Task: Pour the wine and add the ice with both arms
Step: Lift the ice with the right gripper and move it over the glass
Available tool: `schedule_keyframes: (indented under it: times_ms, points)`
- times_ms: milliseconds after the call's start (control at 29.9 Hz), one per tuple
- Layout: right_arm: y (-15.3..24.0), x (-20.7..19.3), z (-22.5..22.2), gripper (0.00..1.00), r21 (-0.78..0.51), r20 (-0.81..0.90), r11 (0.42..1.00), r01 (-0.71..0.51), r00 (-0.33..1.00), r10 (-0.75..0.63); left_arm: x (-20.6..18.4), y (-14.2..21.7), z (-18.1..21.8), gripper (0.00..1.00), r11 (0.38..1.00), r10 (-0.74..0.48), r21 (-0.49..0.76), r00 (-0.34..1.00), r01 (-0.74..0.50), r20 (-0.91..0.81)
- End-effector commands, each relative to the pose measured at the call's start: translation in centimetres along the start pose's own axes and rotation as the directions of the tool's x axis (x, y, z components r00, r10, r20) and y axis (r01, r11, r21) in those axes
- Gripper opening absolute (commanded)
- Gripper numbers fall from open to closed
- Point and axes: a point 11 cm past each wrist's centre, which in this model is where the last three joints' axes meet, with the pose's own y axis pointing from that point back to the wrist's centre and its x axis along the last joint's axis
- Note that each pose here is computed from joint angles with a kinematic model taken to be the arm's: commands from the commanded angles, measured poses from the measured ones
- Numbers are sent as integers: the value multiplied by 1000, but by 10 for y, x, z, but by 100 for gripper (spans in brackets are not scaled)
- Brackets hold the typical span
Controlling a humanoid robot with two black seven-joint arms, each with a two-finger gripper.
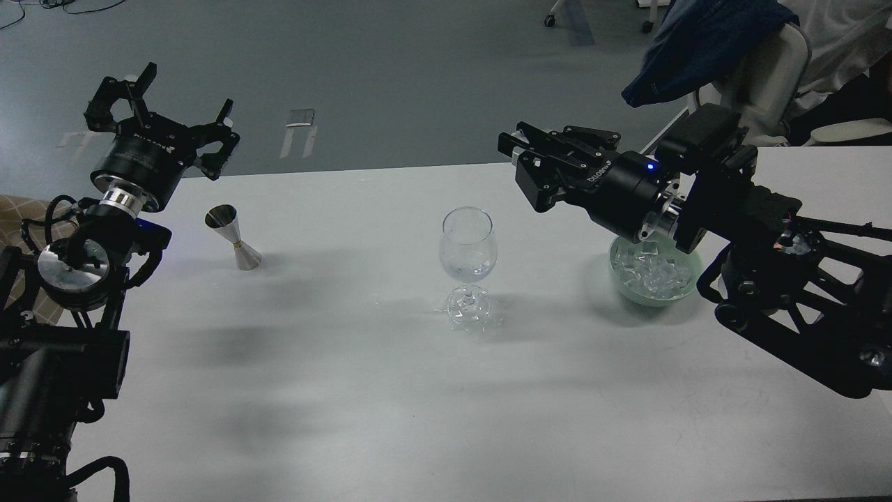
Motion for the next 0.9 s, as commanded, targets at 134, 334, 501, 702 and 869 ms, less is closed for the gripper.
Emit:
schedule_keyframes:
  times_ms: [134,334,501,702,869]
  points:
    - [-22,-24,-26,12,53,19,998,29,999,-30,1,0,0,97,1000,2,-1,1000,-2,-1]
    - [-32,-36,-30,12,54,28,998,44,999,-46,2,1,1,97,1000,4,-1,1000,-4,0]
    - [-34,-38,-32,12,56,30,997,46,998,-47,2,1,2,97,1000,4,-3,1000,-4,3]
    - [-27,-42,-34,14,71,15,995,66,998,-67,2,3,7,97,1000,6,-15,1000,-6,2]
    - [-16,-43,-21,14,44,-3,996,83,997,-83,3,3,8,97,1000,7,-18,1000,-7,0]
